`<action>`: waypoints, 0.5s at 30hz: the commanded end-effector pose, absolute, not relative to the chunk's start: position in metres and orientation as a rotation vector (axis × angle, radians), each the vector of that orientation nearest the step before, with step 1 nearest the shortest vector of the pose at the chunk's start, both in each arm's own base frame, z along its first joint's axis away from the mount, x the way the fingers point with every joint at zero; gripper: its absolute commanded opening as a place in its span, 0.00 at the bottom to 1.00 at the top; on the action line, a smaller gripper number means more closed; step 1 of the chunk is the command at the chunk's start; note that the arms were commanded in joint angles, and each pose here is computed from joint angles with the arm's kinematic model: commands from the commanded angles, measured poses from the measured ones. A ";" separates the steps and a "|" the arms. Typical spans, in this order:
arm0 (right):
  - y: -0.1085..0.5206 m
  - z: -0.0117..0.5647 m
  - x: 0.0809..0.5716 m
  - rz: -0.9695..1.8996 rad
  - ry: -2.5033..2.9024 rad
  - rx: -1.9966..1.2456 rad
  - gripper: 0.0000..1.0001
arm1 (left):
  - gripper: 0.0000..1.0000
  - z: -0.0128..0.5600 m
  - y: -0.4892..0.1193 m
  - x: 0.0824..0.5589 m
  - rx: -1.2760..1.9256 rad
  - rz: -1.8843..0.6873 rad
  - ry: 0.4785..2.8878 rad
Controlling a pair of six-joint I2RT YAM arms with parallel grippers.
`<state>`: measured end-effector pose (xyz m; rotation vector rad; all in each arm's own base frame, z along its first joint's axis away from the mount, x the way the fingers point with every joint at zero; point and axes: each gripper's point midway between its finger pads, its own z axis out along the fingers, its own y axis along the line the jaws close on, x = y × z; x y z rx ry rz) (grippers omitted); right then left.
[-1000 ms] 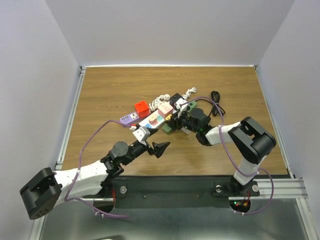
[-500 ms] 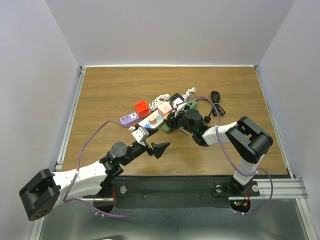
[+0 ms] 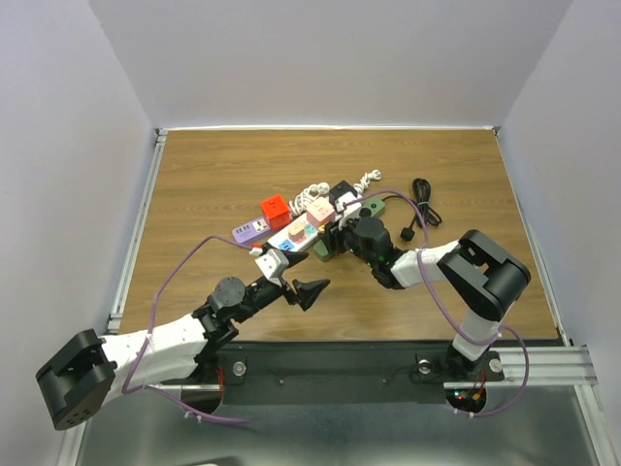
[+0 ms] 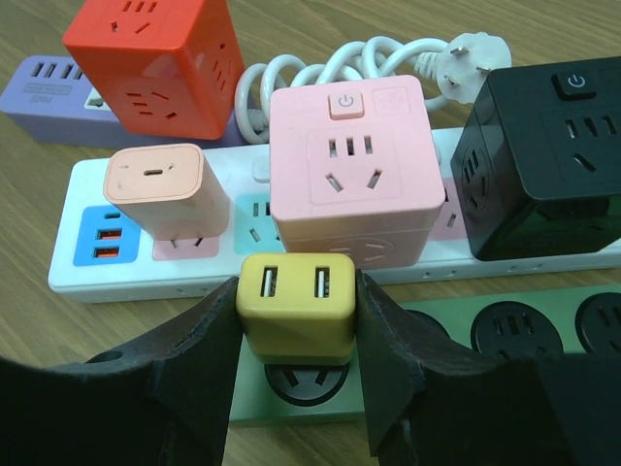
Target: Insert the plug
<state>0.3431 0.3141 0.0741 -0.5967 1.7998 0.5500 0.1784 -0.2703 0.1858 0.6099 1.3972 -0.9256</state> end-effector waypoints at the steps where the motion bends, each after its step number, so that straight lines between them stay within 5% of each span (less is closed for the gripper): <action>1: 0.256 -0.049 0.262 0.390 2.304 -0.699 0.00 | 0.95 0.205 -0.269 0.172 0.595 -0.972 1.311; 15: 0.248 -0.066 0.235 0.291 2.304 -0.696 0.00 | 0.95 0.211 -0.267 0.165 0.600 -0.999 1.275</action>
